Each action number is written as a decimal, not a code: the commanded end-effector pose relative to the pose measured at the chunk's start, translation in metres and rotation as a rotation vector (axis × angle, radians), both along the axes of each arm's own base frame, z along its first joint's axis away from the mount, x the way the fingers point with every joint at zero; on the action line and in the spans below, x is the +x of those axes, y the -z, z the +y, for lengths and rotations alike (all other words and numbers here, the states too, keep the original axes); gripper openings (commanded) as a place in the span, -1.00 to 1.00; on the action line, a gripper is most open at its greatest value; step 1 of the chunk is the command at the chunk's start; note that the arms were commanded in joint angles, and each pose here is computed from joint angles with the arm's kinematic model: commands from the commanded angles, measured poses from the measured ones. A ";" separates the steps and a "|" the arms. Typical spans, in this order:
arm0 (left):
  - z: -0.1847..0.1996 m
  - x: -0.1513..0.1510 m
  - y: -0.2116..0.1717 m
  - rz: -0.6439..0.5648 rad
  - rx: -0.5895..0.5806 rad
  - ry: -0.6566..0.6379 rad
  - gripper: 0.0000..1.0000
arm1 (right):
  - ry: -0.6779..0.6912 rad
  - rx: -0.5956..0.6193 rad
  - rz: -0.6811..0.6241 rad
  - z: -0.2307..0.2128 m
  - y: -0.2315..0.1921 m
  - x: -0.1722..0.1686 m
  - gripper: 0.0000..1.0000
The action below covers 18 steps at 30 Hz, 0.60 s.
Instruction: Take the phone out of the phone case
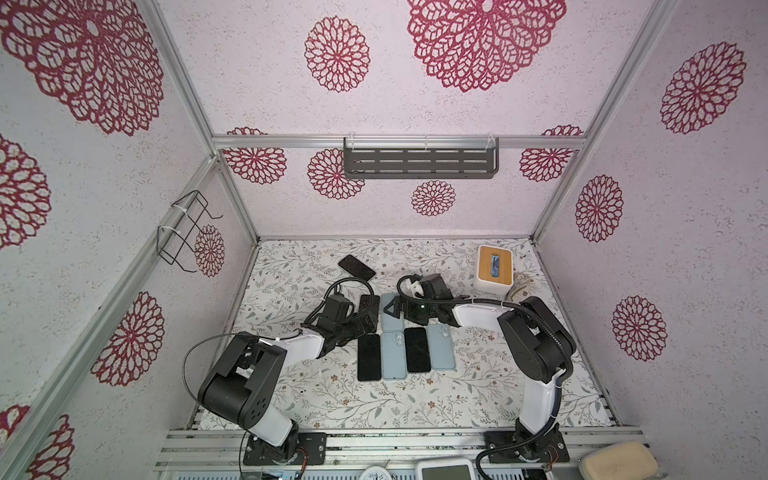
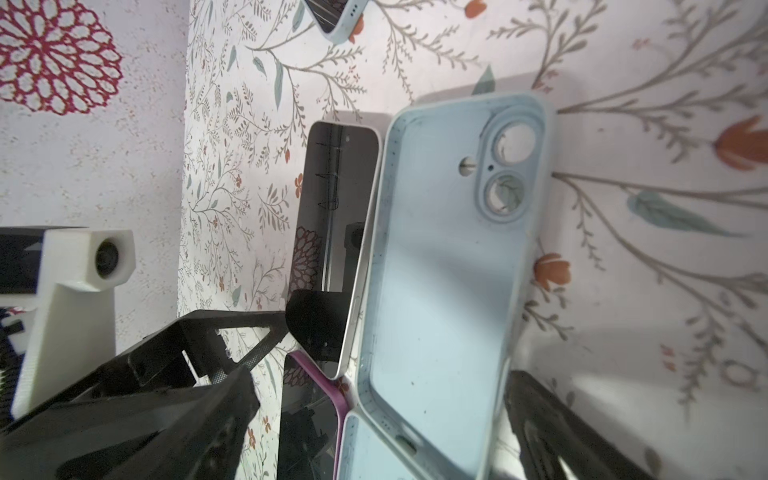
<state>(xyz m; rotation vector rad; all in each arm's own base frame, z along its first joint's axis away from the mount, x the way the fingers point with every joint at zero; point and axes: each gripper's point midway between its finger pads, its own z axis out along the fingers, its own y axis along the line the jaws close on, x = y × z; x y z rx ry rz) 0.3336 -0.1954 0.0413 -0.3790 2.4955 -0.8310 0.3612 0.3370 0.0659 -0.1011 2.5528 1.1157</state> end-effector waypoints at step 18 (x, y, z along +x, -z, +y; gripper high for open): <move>0.047 0.009 -0.073 -0.149 0.147 -0.108 0.94 | -0.005 -0.016 -0.126 -0.008 -0.046 0.019 0.98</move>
